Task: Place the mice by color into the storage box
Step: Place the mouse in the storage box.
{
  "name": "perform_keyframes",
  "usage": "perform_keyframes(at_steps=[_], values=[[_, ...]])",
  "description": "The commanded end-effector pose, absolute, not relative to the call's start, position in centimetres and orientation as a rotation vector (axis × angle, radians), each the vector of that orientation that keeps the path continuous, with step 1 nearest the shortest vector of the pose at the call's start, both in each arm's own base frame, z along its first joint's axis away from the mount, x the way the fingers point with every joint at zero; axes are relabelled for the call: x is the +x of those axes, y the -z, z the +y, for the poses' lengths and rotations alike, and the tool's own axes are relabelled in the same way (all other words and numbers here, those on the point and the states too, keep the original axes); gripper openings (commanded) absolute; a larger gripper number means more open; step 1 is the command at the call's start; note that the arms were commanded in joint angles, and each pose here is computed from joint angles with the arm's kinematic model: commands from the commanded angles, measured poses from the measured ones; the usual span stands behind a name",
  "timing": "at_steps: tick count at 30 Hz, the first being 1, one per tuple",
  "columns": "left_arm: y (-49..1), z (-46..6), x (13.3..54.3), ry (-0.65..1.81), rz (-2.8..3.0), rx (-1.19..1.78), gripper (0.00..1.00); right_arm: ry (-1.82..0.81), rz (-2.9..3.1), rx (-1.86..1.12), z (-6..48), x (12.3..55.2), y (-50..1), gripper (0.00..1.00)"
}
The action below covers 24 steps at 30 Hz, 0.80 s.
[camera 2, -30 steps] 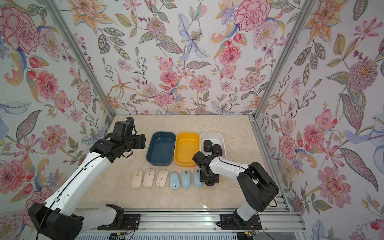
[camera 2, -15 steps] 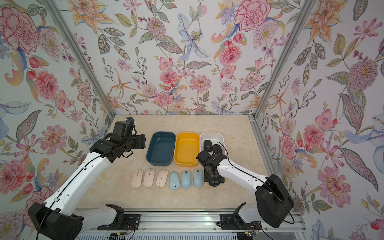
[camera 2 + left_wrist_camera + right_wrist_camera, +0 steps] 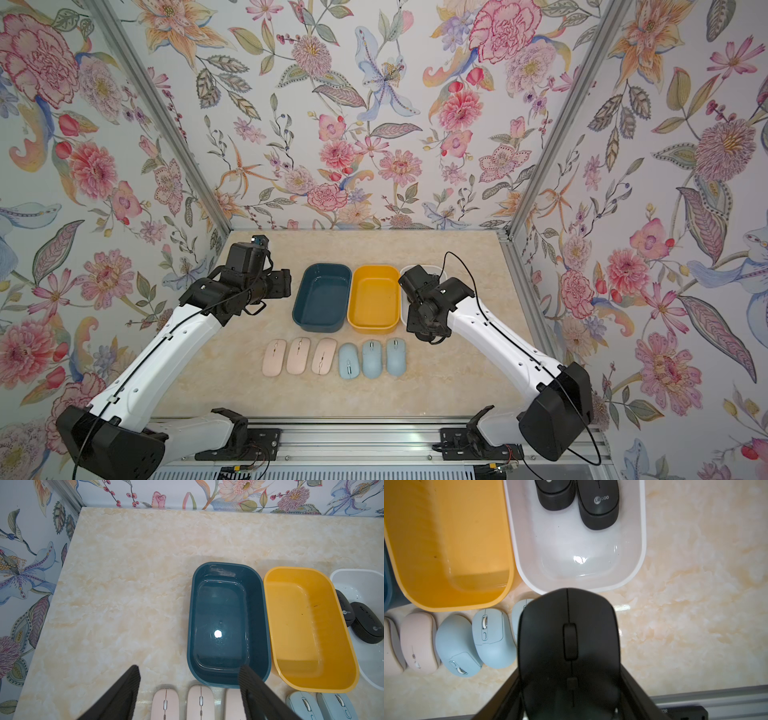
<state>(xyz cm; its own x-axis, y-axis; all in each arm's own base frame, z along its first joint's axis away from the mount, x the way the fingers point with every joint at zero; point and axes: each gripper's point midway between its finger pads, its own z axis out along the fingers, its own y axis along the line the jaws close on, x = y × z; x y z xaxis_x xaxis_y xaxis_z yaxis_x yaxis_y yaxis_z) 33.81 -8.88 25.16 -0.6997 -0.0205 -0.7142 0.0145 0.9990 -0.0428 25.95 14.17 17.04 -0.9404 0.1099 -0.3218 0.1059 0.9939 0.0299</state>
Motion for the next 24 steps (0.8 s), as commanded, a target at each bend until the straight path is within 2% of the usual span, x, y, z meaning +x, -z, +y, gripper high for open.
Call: perform_keyframes(at_steps=[1,14,24], values=[[-25.5,-8.6,33.5,0.024,2.340,-0.002,0.78,0.047,2.814,0.096,13.5,28.6,-16.6,0.57],[-26.1,-8.5,34.2,0.010,2.328,-0.022,0.78,0.077,2.853,0.013,14.4,37.7,-12.6,0.58],[-27.1,-8.5,34.5,0.002,2.306,-0.004,0.78,0.118,2.927,-0.013,15.0,39.2,-8.5,0.60]])
